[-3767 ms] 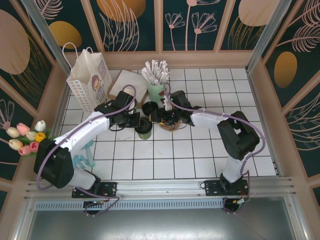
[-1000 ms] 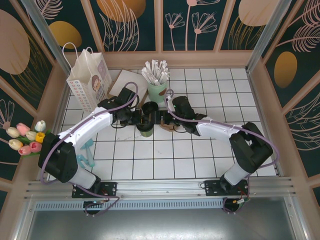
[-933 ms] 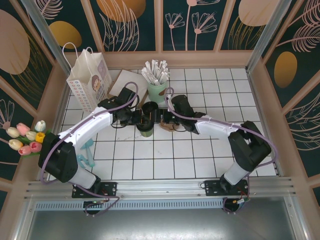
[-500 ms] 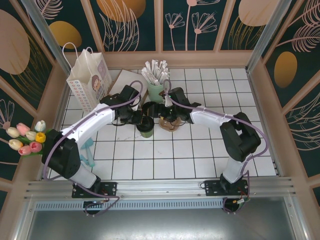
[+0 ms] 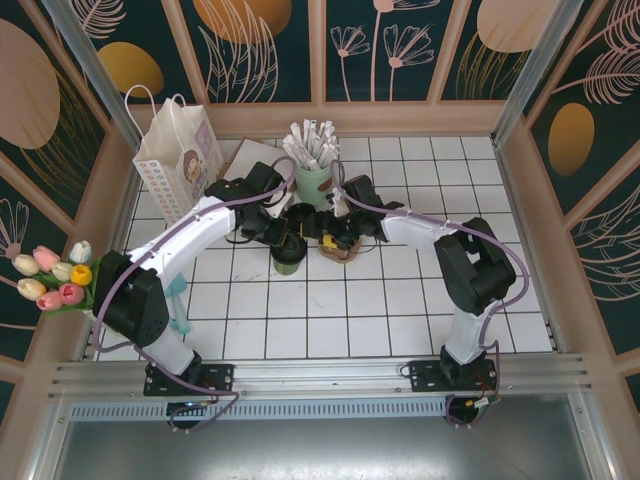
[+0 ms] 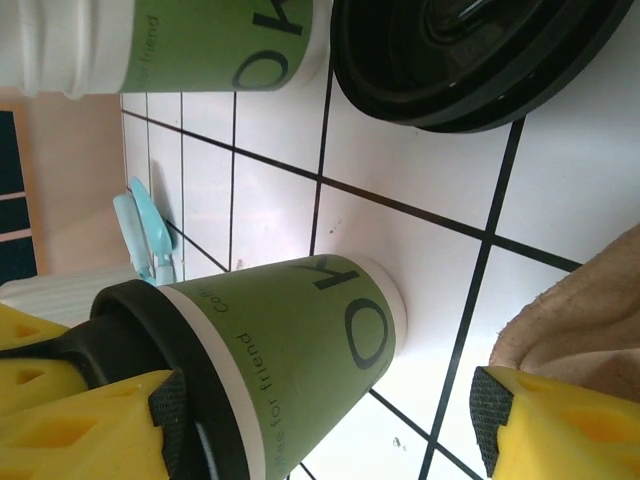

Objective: Pack the takeout coffee

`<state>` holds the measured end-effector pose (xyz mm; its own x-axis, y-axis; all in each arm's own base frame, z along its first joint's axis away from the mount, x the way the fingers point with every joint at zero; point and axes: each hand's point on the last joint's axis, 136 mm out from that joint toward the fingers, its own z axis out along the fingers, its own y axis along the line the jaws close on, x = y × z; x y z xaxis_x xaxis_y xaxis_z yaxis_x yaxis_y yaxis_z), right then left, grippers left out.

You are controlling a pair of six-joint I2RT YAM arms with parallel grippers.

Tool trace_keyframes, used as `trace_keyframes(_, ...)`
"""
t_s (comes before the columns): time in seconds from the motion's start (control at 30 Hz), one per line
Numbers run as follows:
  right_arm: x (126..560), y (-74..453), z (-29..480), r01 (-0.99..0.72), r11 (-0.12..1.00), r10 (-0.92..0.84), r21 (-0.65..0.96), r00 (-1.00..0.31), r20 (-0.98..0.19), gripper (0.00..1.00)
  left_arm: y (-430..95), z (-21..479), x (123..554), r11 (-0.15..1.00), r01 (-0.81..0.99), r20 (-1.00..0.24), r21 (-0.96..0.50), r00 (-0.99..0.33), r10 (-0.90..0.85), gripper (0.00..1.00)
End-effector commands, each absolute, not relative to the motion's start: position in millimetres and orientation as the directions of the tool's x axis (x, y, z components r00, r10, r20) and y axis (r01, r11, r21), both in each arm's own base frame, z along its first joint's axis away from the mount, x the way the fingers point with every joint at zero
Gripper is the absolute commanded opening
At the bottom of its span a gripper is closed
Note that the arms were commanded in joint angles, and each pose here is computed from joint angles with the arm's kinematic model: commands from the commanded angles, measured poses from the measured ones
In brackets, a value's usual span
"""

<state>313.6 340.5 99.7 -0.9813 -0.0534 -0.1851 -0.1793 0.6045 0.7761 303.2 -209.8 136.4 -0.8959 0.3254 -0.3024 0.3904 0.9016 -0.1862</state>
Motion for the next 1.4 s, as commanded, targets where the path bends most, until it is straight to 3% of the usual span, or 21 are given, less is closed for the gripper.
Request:
trace_keyframes(0.0,306,344,87,-0.186,0.627,-0.1,0.757,-0.982,-0.158,0.76,-210,129,295,0.898,0.395,-0.272,-0.197,-0.902,0.337,0.0)
trace_keyframes(0.13,302,340,75,-0.18,0.662,-0.101,0.727,-0.983,-0.15,0.76,-213,118,293,0.903,0.363,-0.276,-0.231,-0.914,0.297,0.0)
trace_keyframes(0.37,310,349,136,-0.317,0.549,-0.057,0.774,-0.937,-0.344,0.87,-202,123,295,0.95,0.218,-0.284,-0.224,-0.947,0.15,0.0)
trace_keyframes(0.47,302,354,139,-0.346,0.517,-0.07,0.783,-0.929,-0.365,0.87,-204,129,296,0.952,0.17,-0.293,-0.253,-0.952,0.092,0.0)
trace_keyframes(0.63,286,369,138,-0.363,0.48,-0.101,0.798,-0.927,-0.361,0.78,-202,127,297,0.958,0.109,-0.29,-0.264,-0.957,0.029,0.0)
trace_keyframes(0.8,286,369,125,-0.32,0.542,-0.073,0.777,-0.939,-0.336,0.74,-205,127,296,0.951,0.074,-0.289,-0.301,-0.957,-0.017,0.0)
trace_keyframes(0.9,286,366,118,-0.311,0.569,-0.076,0.762,-0.942,-0.328,0.62,-208,130,295,0.944,0.078,-0.288,-0.321,-0.957,-0.019,0.0)
trace_keyframes(1.23,282,364,96,-0.313,0.646,-0.127,0.696,-0.944,-0.306,0.61,-213,128,292,0.933,0.089,-0.281,-0.35,-0.959,-0.014,0.02)
trace_keyframes(1.37,282,363,95,-0.307,0.654,-0.121,0.691,-0.944,-0.306,0.53,-217,134,291,0.92,0.103,-0.29,-0.379,-0.957,-0.013,0.06)
